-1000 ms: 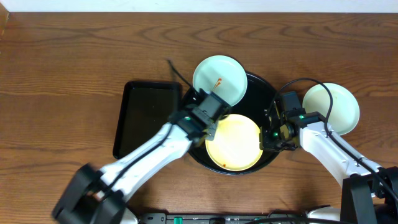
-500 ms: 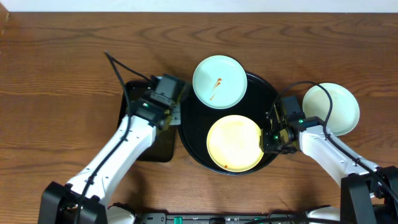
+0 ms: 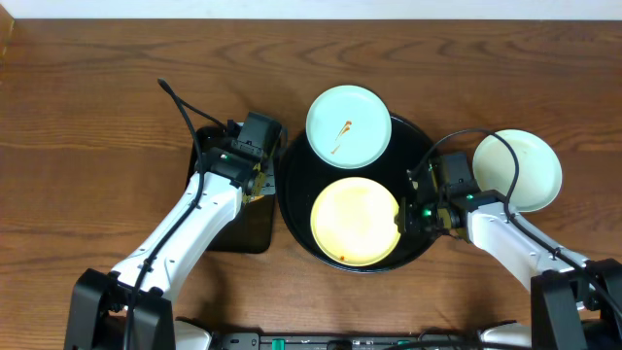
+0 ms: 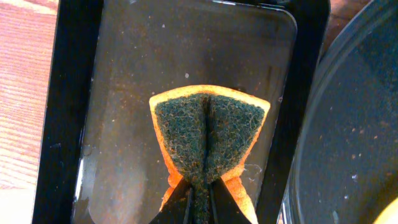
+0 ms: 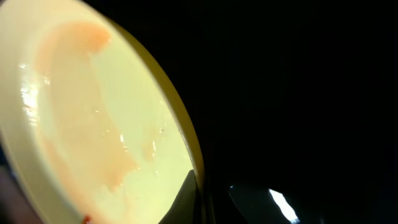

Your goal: Clean dirty plates on tray and stack at the side

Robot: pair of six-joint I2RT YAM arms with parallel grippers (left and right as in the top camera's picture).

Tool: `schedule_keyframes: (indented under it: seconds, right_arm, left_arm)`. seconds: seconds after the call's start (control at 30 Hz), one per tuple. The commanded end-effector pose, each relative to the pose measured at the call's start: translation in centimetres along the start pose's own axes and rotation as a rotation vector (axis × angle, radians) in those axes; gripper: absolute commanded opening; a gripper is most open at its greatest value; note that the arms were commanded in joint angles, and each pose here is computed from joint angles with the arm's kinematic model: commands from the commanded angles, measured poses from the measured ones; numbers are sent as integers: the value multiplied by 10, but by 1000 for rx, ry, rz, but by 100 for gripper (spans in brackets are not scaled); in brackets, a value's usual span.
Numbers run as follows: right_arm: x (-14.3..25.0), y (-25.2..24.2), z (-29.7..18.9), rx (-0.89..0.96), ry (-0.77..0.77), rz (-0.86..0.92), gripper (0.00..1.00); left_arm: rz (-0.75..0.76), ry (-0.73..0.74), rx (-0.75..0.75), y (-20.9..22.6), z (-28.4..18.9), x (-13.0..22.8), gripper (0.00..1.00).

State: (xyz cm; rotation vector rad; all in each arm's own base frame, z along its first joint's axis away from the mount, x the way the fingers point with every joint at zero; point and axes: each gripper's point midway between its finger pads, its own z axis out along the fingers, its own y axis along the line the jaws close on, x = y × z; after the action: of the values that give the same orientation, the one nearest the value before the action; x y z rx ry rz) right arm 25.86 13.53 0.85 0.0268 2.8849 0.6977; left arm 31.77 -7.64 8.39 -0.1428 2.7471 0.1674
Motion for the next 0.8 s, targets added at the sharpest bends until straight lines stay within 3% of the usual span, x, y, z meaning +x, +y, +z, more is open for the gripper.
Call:
schedule_keyframes:
  seconds: [0.0,0.13,0.43,0.77]
  right_arm:
    - [-17,24,-10,-130,-47,-46,1]
    - [-40,23,-23,-108,-142,-102,1]
    - [-88,-10,-86,245,-442,-205,1]
    - [-94,-19,-153,565,-623,-354,1]
  left_arm:
    - [-14,-5,-12,3,-1,-3,8]
    - [-13,-2,-13,3,-1,-2,8]
    - [-13,-3,-13,3,-1,-3,8]
    - [-13,-3,-13,3,-1,-3,8]
